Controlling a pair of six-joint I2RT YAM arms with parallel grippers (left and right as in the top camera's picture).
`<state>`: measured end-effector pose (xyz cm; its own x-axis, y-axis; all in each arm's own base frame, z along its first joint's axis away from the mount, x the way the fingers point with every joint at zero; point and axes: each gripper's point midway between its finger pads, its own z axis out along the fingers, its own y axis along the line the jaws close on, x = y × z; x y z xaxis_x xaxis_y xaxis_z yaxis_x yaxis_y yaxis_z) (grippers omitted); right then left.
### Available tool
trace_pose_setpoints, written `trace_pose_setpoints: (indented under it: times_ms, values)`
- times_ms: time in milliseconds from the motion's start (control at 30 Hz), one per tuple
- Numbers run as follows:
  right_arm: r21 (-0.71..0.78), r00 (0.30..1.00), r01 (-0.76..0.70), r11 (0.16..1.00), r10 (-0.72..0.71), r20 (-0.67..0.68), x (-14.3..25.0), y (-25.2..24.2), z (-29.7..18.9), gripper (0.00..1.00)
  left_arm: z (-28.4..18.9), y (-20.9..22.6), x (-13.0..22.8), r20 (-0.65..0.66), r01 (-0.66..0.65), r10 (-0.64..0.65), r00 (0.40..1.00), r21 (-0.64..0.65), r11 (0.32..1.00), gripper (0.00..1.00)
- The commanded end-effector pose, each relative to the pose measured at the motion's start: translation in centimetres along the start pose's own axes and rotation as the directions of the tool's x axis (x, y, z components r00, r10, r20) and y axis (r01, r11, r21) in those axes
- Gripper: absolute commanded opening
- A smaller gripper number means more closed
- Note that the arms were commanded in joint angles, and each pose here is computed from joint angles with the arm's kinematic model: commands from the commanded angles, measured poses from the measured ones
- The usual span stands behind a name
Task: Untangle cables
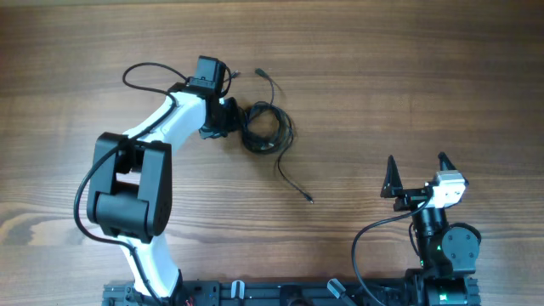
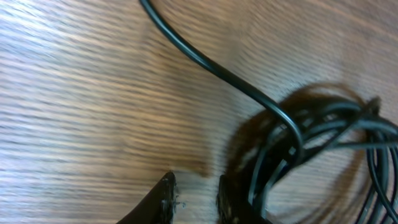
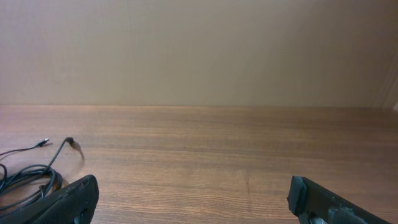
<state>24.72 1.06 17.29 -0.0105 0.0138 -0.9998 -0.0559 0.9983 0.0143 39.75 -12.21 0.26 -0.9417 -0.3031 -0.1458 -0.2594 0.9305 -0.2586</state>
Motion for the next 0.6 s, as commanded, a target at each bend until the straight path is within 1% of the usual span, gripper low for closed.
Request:
trace_pose_setpoints:
  times_ms: [0, 33, 67, 133, 200, 267, 367, 400, 433, 500, 567]
  values:
    - [0.010, 1.000, -0.012, 1.000, 0.012, 0.011, -0.2, -0.1, 0.0, 1.00, 0.5, -1.2, 1.2, -0.033, -0.032, 0.032, 0.999, 0.011, 0.999, 0.20]
    - [0.010, 1.000, -0.012, 1.000, 0.012, 0.011, -0.2, -0.1, 0.0, 1.00, 0.6, -1.4, 1.4, -0.036, -0.044, 0.044, 0.998, 0.011, 0.999, 0.15]
    - [0.010, 1.000, -0.012, 1.000, 0.012, 0.011, -0.2, -0.1, 0.0, 1.00, 0.6, -1.6, 1.6, -0.036, -0.065, 0.066, 0.997, 0.013, 0.998, 0.13]
    - [0.010, 1.000, -0.012, 1.000, 0.012, 0.011, -0.2, -0.1, 0.0, 1.00, 0.6, -1.9, 1.6, -0.031, -0.087, 0.088, 0.996, 0.018, 0.996, 0.12]
    - [0.010, 1.000, -0.012, 1.000, 0.012, 0.011, -0.2, -0.1, 0.0, 1.00, 0.3, -2.1, 1.5, -0.025, -0.089, 0.089, 0.996, 0.023, 0.996, 0.07]
    - [0.010, 1.000, -0.012, 1.000, 0.012, 0.011, -0.2, -0.1, 0.0, 1.00, -0.2, -2.2, 1.2, -0.012, -0.090, 0.091, 0.996, 0.028, 0.995, 0.06]
    - [0.010, 1.000, -0.012, 1.000, 0.012, 0.011, -0.2, -0.1, 0.0, 1.00, -0.5, -2.5, 0.8, 0.008, -0.093, 0.093, 0.996, 0.038, 0.995, 0.23]
    - [0.010, 1.000, -0.012, 1.000, 0.012, 0.011, -0.2, -0.1, 0.0, 1.00, -0.5, -2.5, 0.7, 0.012, -0.094, 0.093, 0.996, 0.039, 0.995, 0.33]
    - [0.010, 1.000, -0.012, 1.000, 0.012, 0.011, -0.2, -0.1, 0.0, 1.00, -0.4, -2.4, 0.7, 0.016, -0.094, 0.093, 0.996, 0.033, 0.995, 0.38]
    - [0.010, 1.000, -0.012, 1.000, 0.012, 0.011, -0.2, -0.1, 0.0, 1.00, -0.4, -2.1, 0.4, 0.028, -0.093, 0.093, 0.995, 0.010, 0.996, 0.55]
    - [0.010, 1.000, -0.012, 1.000, 0.012, 0.011, -0.2, -0.1, 0.0, 1.00, -0.4, -1.6, 0.1, 0.045, -0.092, 0.093, 0.995, -0.020, 0.996, 0.60]
